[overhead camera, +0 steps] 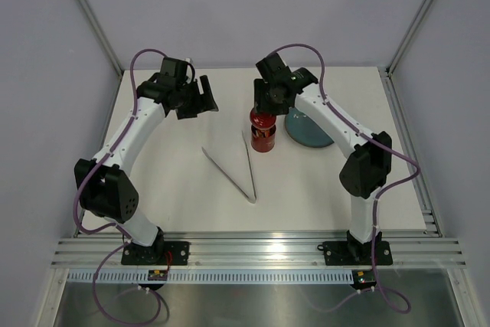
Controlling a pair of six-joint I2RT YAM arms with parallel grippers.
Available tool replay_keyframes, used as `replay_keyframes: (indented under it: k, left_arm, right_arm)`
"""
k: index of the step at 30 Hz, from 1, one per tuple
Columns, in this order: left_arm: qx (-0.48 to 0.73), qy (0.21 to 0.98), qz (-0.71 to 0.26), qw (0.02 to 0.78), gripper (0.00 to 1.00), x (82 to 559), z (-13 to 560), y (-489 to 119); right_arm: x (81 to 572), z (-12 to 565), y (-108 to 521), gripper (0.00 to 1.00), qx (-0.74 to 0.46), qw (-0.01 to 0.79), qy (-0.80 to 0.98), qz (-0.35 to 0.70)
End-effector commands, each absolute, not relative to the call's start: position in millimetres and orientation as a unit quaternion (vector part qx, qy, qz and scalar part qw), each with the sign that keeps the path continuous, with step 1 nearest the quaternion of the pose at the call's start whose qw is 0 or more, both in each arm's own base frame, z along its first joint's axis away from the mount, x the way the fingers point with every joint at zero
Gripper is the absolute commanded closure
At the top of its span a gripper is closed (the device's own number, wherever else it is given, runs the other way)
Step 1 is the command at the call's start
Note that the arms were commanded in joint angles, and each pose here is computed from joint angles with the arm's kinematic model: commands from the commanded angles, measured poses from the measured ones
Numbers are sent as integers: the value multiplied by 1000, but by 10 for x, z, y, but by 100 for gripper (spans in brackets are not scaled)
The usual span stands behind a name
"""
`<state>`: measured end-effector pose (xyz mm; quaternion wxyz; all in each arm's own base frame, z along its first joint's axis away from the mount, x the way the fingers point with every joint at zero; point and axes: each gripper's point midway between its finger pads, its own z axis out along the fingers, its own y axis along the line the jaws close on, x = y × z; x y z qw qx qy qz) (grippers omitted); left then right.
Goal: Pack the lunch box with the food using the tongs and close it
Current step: Close the box lid on the packing box.
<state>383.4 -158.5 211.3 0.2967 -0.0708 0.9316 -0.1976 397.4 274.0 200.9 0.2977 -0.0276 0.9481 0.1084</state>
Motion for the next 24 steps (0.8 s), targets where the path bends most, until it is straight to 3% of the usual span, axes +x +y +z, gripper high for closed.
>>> replay_keyframes:
  k: [1,11,24]
  left_arm:
    - [-67,923,-201,320,22,3928,2263,-1578]
    - [-71,925,-191,321,22,3914,2245,-1535]
    - [-72,926,-187,319,22,3896,2213,-1515]
  right_arm:
    - [3913,2015,2737,49,-27,287,950,119]
    - [3940,1496,2696,48,-38,244,966,73]
    - [3971,1315,2731,47,-40,233,969,69]
